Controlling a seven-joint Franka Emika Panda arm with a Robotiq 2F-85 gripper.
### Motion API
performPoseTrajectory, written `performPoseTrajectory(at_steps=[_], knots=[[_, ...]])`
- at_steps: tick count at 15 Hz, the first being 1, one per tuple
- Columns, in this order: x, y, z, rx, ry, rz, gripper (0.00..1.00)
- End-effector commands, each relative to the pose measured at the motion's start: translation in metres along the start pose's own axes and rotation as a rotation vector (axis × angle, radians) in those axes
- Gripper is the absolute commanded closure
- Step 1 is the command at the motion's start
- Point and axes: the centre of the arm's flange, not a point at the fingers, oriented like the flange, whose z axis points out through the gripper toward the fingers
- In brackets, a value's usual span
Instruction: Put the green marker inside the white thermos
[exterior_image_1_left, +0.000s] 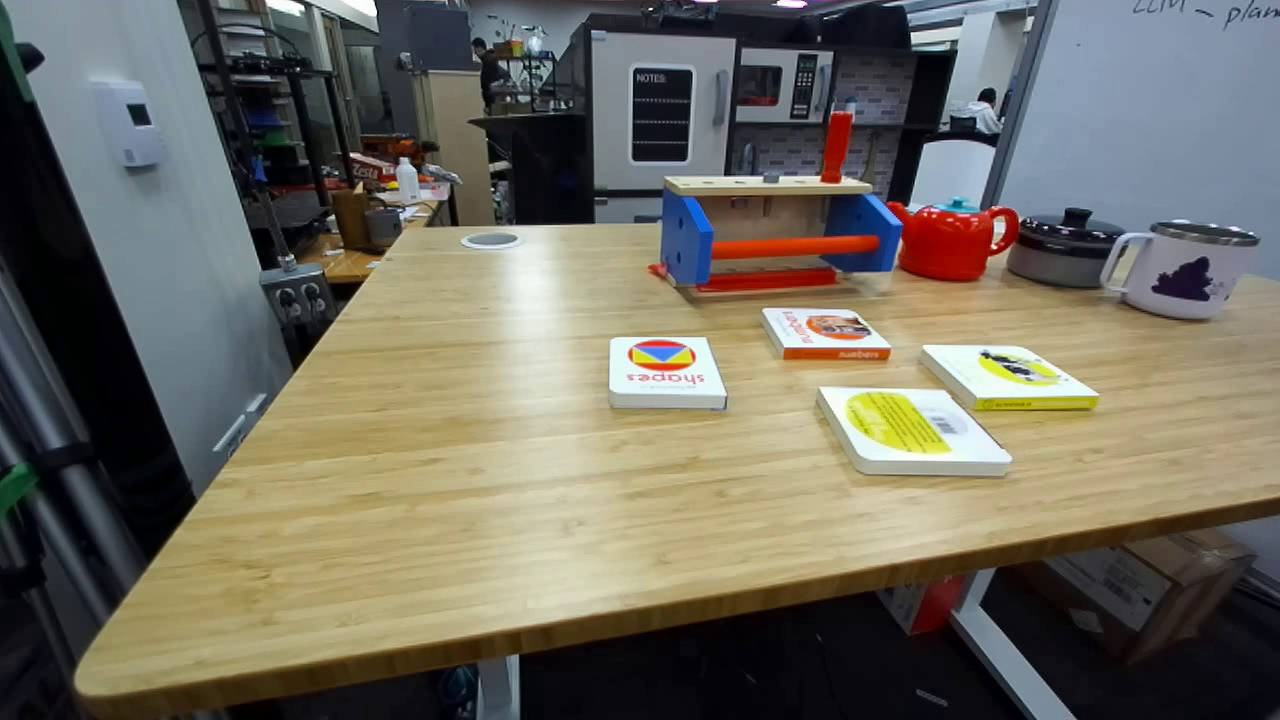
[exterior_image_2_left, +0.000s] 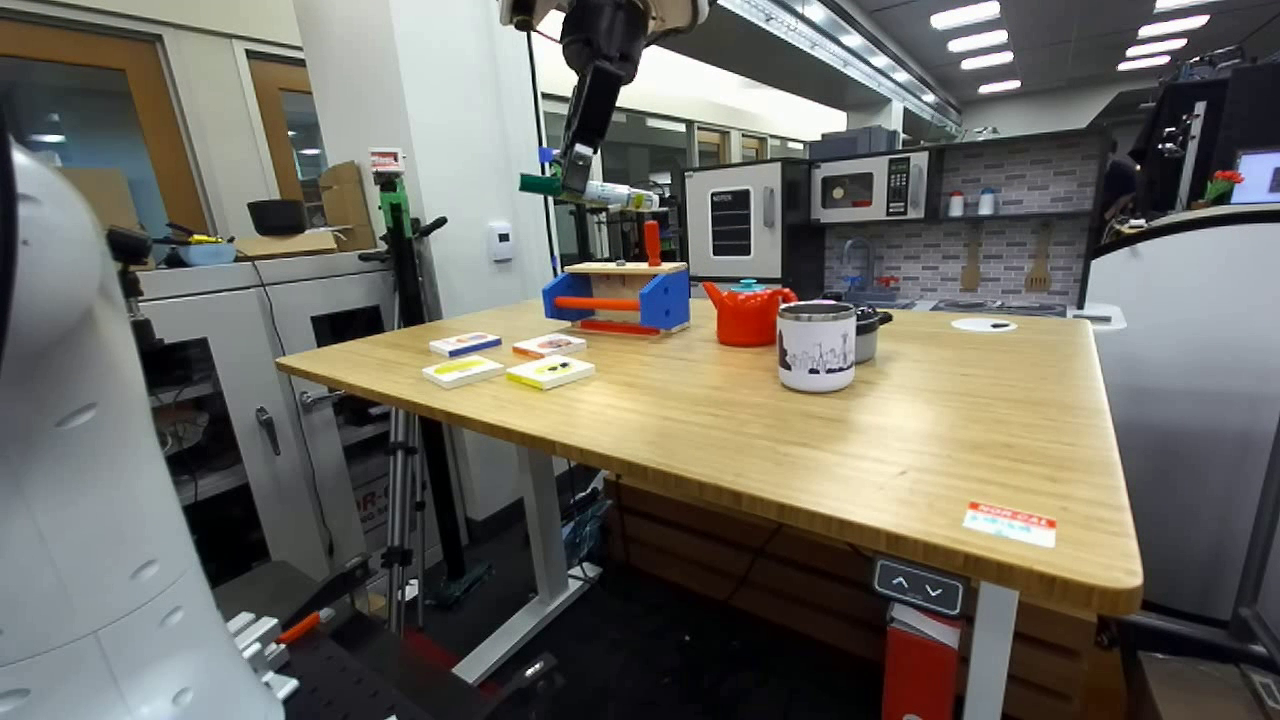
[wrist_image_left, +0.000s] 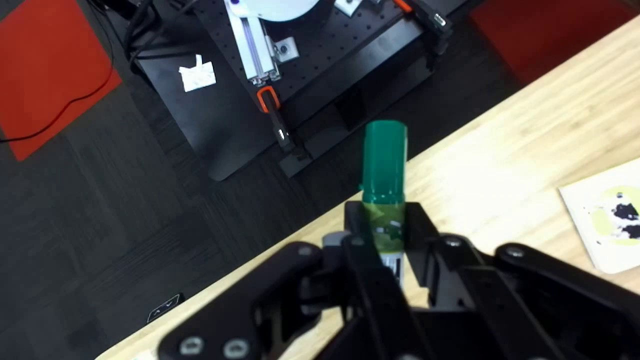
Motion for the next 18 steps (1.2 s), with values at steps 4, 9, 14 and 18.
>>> performPoseTrajectory(at_steps=[4,9,14,18], knots=[[0.001,-0.008,0.007,-0.094,-0.108,-0.129,0.94],[0.008,-0.007,0.001,-0.095,-0.115,-0.17,0.94],[0.003,-0.013,-0.015,-0.105,-0.106,-0.173,0.94],[0.012,-0.019,-0.02,-0.099,-0.109,-0.157,0.94]])
